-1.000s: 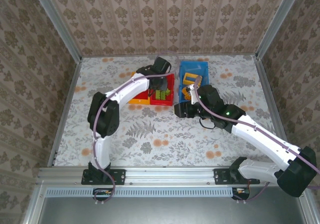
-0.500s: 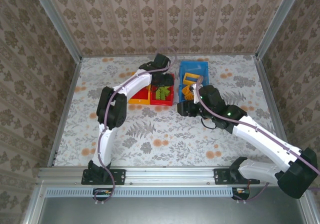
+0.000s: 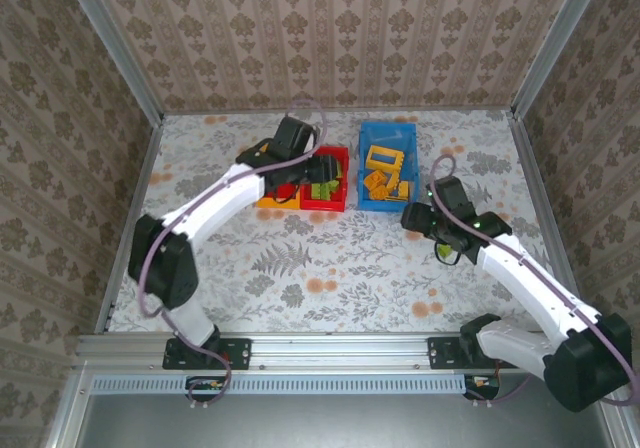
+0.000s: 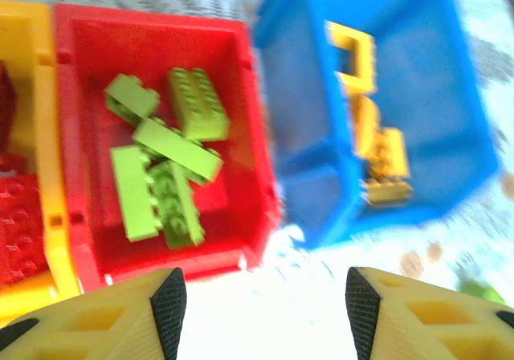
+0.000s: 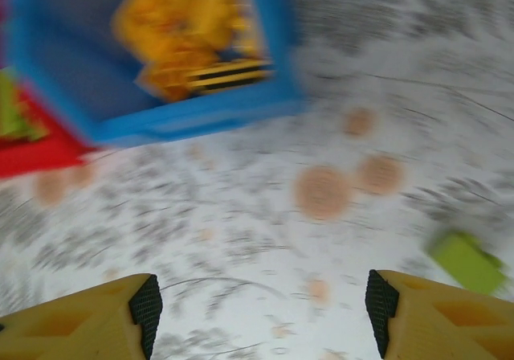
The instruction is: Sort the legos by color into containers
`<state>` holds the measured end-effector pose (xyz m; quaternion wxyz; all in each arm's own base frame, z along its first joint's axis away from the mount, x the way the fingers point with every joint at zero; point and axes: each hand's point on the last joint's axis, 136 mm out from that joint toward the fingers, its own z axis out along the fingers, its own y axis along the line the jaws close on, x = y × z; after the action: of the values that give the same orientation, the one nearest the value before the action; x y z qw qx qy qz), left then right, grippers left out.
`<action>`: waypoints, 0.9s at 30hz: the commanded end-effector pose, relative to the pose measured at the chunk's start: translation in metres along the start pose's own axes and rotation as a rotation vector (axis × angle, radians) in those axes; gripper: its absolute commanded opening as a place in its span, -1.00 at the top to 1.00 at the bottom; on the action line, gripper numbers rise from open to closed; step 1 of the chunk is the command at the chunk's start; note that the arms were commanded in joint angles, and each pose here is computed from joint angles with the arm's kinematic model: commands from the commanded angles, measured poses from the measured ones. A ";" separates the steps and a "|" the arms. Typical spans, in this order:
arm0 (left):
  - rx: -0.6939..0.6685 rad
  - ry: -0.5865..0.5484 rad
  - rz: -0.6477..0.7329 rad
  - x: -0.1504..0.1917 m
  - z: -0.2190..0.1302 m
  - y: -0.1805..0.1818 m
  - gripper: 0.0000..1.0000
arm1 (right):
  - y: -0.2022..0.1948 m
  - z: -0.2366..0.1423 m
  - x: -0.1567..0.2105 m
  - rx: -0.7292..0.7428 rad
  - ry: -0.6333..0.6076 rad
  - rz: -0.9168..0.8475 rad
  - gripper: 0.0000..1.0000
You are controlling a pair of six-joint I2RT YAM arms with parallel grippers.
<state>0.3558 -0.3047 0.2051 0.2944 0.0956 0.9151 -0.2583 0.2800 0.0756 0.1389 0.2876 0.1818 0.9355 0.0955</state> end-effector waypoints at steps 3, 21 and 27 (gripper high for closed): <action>0.250 -0.022 0.234 0.041 -0.050 -0.063 -0.26 | -0.062 0.024 0.037 0.261 0.173 0.202 -0.46; 0.290 0.045 0.337 0.104 -0.071 -0.081 -0.32 | -0.096 0.080 0.053 0.291 0.274 0.440 -0.29; 0.287 0.048 0.350 0.104 -0.071 -0.082 -0.31 | -0.096 0.087 0.051 0.273 0.272 0.450 0.06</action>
<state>0.2094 -0.3320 0.2206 0.2839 0.2886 0.8525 -0.3307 0.2589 0.0114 0.0164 0.1018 0.4055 0.9076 0.0395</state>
